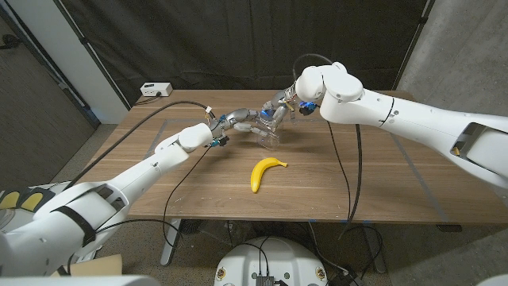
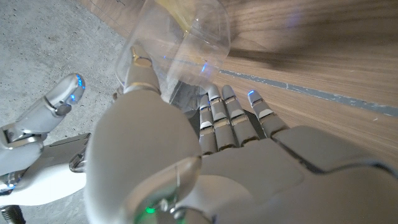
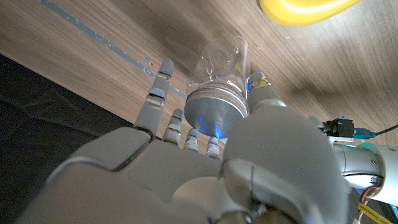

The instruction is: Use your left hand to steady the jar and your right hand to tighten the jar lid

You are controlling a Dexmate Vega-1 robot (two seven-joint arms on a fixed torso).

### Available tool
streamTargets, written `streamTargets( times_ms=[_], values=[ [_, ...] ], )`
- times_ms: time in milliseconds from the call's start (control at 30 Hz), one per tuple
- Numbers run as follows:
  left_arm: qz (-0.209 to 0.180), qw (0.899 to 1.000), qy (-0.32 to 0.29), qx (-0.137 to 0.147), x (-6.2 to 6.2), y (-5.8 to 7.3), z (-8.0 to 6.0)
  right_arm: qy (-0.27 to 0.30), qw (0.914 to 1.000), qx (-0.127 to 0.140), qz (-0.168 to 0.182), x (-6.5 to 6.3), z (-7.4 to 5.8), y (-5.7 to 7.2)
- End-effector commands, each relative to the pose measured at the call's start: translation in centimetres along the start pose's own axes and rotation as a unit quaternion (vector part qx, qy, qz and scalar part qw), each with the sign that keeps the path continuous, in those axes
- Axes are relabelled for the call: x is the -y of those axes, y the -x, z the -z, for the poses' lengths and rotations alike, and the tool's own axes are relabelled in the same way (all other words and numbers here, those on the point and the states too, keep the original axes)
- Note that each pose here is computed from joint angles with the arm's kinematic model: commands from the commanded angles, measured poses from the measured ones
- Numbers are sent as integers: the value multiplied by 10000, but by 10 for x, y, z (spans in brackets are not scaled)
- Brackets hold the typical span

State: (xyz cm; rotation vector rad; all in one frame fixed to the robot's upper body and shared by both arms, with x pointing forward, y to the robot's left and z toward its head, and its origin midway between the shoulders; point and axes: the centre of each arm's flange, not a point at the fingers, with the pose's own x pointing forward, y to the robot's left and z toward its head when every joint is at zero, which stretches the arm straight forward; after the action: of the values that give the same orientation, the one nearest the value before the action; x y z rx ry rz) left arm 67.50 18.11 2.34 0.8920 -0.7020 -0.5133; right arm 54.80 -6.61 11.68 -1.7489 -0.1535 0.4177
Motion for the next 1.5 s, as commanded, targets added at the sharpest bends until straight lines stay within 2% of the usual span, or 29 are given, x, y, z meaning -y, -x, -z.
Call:
streamTargets(
  times_ms=[33,267,367,500,633,967,1100,1267,1433,1500],
  values=[
    [41,10000,12,-37,0,-2,3,159,9994,54,290,7,-7,-7],
    [80,9999,-104,-66,0,-4,3,589,9974,-164,380,17,-16,-7],
    [66,9999,-81,-57,0,-5,3,742,9966,-256,261,20,-18,-7],
    [50,9999,-76,-56,-2,-6,3,840,9956,-400,-88,17,-20,-12],
    [45,9999,-82,-65,-2,-6,3,846,9956,-358,-193,13,-19,-18],
    [73,9999,-75,-73,1,-7,2,817,9964,-188,116,12,-19,-19],
    [41,9999,-59,-71,1,-7,1,778,9967,-214,94,11,-18,-19],
    [11,10000,-51,-70,-1,-8,1,605,9980,-176,67,6,-14,-22],
    [10,10000,-36,-62,0,-9,2,73,9997,59,228,-1,-6,-24],
    [2,10000,-21,-61,-1,-9,2,-82,9996,28,272,-6,-4,-25]
  ],
)
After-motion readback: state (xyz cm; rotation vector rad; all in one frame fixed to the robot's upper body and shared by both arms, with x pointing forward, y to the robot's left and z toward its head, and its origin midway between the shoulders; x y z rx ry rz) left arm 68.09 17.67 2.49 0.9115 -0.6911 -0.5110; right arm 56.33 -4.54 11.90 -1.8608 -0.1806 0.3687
